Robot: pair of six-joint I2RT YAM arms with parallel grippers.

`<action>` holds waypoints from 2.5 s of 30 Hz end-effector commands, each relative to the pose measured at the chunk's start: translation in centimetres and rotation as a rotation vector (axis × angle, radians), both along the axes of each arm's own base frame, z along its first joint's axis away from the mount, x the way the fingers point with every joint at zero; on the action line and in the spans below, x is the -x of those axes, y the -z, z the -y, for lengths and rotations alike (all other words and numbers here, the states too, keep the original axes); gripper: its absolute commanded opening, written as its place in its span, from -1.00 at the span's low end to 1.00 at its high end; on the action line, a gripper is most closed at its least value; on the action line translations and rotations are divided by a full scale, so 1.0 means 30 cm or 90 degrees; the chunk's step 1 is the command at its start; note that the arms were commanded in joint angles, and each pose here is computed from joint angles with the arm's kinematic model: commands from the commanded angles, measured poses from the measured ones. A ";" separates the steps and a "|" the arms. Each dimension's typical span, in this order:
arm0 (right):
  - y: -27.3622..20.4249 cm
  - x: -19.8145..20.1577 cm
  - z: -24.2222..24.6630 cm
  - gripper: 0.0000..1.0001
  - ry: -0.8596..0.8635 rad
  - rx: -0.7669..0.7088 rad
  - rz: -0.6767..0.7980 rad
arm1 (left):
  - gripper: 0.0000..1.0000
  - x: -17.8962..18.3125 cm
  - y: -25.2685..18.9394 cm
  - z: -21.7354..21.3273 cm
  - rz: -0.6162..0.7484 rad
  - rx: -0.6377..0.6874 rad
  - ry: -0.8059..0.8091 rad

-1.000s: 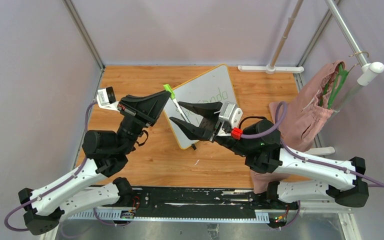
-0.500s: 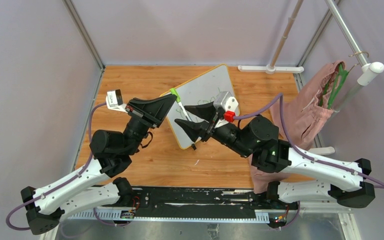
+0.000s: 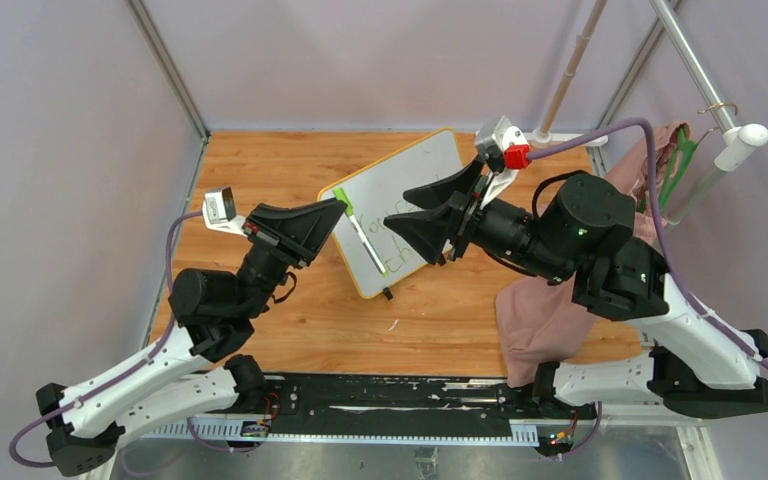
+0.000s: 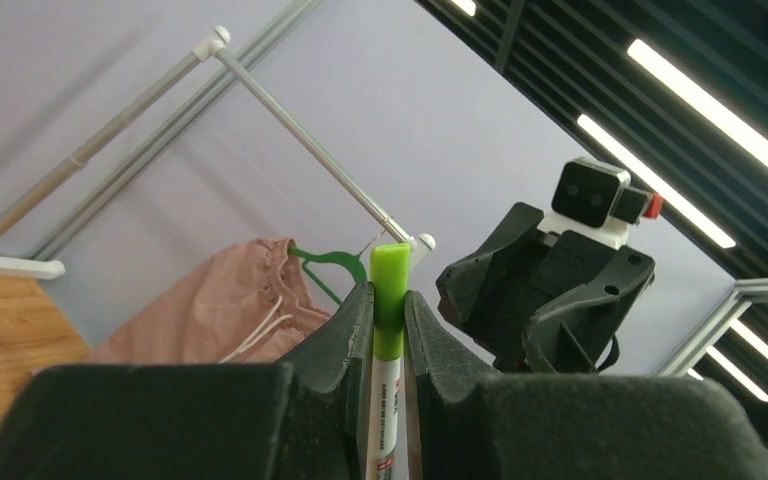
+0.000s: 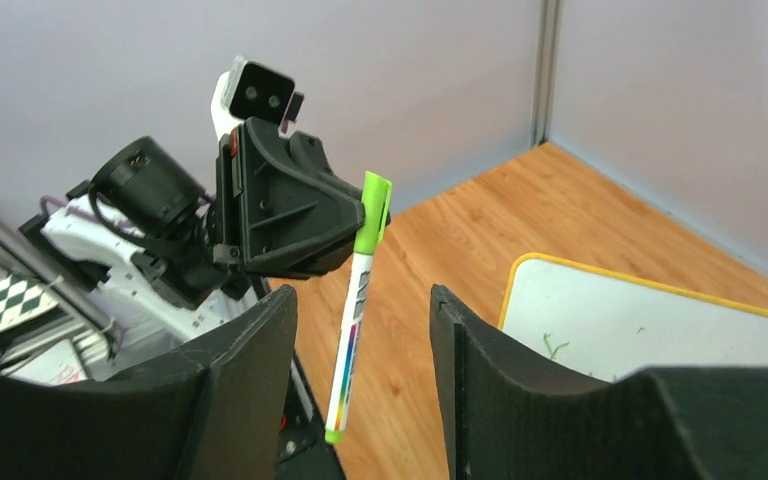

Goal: Write a sentence on the whiteboard
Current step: Close the whiteboard marker at the center of the board.

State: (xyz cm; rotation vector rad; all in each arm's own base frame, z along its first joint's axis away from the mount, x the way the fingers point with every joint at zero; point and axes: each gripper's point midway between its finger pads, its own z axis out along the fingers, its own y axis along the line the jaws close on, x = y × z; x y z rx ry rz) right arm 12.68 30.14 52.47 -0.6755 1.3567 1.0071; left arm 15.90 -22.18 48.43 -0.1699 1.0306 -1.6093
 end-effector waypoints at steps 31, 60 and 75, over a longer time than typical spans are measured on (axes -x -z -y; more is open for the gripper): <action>0.269 0.119 -0.193 -0.60 -0.204 0.133 -0.213 | -1.00 0.120 0.023 0.001 0.080 -0.067 0.058; 0.385 0.105 -0.003 -1.00 -0.139 0.219 -0.117 | 0.15 0.181 0.124 0.230 0.115 -0.280 0.227; 0.400 0.071 0.016 -1.00 -0.092 0.177 -0.118 | -0.23 0.160 0.197 0.221 0.075 -0.284 0.214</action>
